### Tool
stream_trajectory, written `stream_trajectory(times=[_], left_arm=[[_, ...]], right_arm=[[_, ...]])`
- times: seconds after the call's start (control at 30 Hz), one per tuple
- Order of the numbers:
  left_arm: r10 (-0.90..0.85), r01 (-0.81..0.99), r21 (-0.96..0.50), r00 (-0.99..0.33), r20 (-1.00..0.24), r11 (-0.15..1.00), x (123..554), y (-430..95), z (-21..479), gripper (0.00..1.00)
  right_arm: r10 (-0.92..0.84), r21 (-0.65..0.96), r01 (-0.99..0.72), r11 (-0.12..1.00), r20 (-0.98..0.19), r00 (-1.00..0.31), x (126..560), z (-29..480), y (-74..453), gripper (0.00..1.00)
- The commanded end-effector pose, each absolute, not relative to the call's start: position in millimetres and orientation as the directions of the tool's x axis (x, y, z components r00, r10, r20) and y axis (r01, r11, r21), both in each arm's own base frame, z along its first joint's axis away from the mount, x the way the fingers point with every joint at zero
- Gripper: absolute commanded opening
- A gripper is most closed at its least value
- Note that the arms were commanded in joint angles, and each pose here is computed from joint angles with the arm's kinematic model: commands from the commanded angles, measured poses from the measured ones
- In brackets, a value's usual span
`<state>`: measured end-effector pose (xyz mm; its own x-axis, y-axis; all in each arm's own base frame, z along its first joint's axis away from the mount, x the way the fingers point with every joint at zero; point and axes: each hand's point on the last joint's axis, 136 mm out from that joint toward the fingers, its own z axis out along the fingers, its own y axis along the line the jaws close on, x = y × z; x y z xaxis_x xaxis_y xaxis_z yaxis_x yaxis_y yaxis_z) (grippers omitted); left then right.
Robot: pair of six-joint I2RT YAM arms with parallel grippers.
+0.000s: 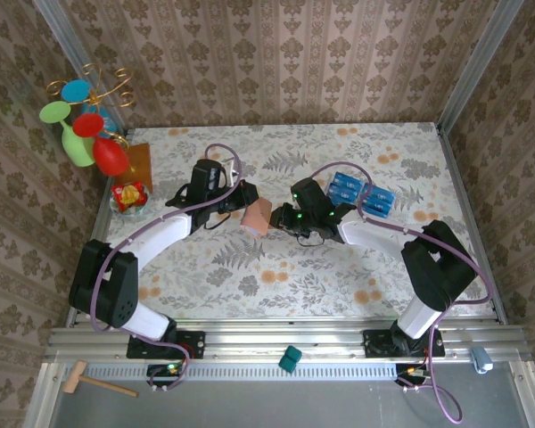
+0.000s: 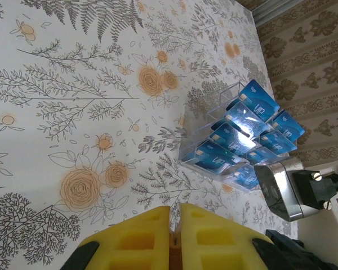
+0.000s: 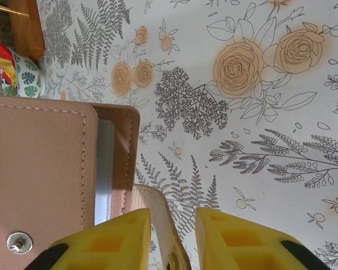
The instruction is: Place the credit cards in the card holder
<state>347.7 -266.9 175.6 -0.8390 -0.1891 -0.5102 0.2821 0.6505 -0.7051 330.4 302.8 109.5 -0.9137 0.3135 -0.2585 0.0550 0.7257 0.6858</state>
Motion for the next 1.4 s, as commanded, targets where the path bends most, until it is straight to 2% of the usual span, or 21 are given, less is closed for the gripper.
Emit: stream_trajectory(times=[0.0, 0.1, 0.13, 0.23, 0.27, 0.3, 0.37, 0.4, 0.53, 0.73, 0.87, 1.37], left_arm=[[-0.192, 0.334, -0.691, -0.802, -0.566, 0.641, 353, -268, 197, 0.0], [-0.191, 0.335, -0.691, -0.803, -0.565, 0.64, 353, -269, 196, 0.0], [-0.19, 0.331, -0.692, -0.805, -0.562, 0.642, 353, -269, 194, 0.0], [-0.193, 0.331, -0.69, -0.802, -0.565, 0.644, 354, -268, 194, 0.0], [-0.19, 0.332, -0.688, -0.802, -0.566, 0.645, 354, -268, 194, 0.0], [-0.19, 0.331, -0.685, -0.801, -0.568, 0.648, 355, -268, 193, 0.01], [-0.182, 0.329, -0.674, -0.801, -0.57, 0.661, 356, -265, 188, 0.21], [-0.179, 0.324, -0.669, -0.803, -0.568, 0.669, 357, -264, 184, 0.27], [-0.173, 0.293, -0.669, -0.825, -0.538, 0.683, 357, -259, 160, 0.42], [-0.208, 0.232, -0.686, -0.844, -0.494, 0.69, 367, -248, 127, 0.45], [-0.216, 0.215, -0.694, -0.851, -0.478, 0.687, 369, -249, 114, 0.45], [-0.191, 0.192, -0.607, -0.84, -0.508, 0.771, 354, -208, 121, 0.46]], right_arm=[[0.318, 0.695, 0.058, 0.716, -0.251, -0.914, 325, 112, 299, 0.31], [0.316, 0.7, 0.056, 0.712, -0.247, -0.916, 323, 113, 299, 0.29], [0.314, 0.702, 0.055, 0.71, -0.246, -0.917, 323, 112, 300, 0.25], [0.314, 0.707, 0.051, 0.706, -0.247, -0.917, 323, 114, 300, 0.02], [0.315, 0.708, 0.047, 0.705, -0.253, -0.915, 323, 116, 300, 0.0], [0.315, 0.71, 0.043, 0.703, -0.258, -0.913, 324, 119, 300, 0.0], [0.313, 0.713, 0.026, 0.7, -0.274, -0.909, 324, 128, 299, 0.0], [0.31, 0.714, 0.016, 0.7, -0.284, -0.907, 324, 134, 299, 0.0], [0.296, 0.73, -0.037, 0.682, -0.321, -0.9, 323, 164, 301, 0.0], [0.251, 0.74, -0.107, 0.664, -0.355, -0.901, 316, 193, 320, 0.0], [0.223, 0.738, -0.112, 0.666, -0.34, -0.914, 316, 185, 335, 0.0], [0.189, 0.76, -0.099, 0.643, -0.282, -0.941, 319, 159, 355, 0.0]])
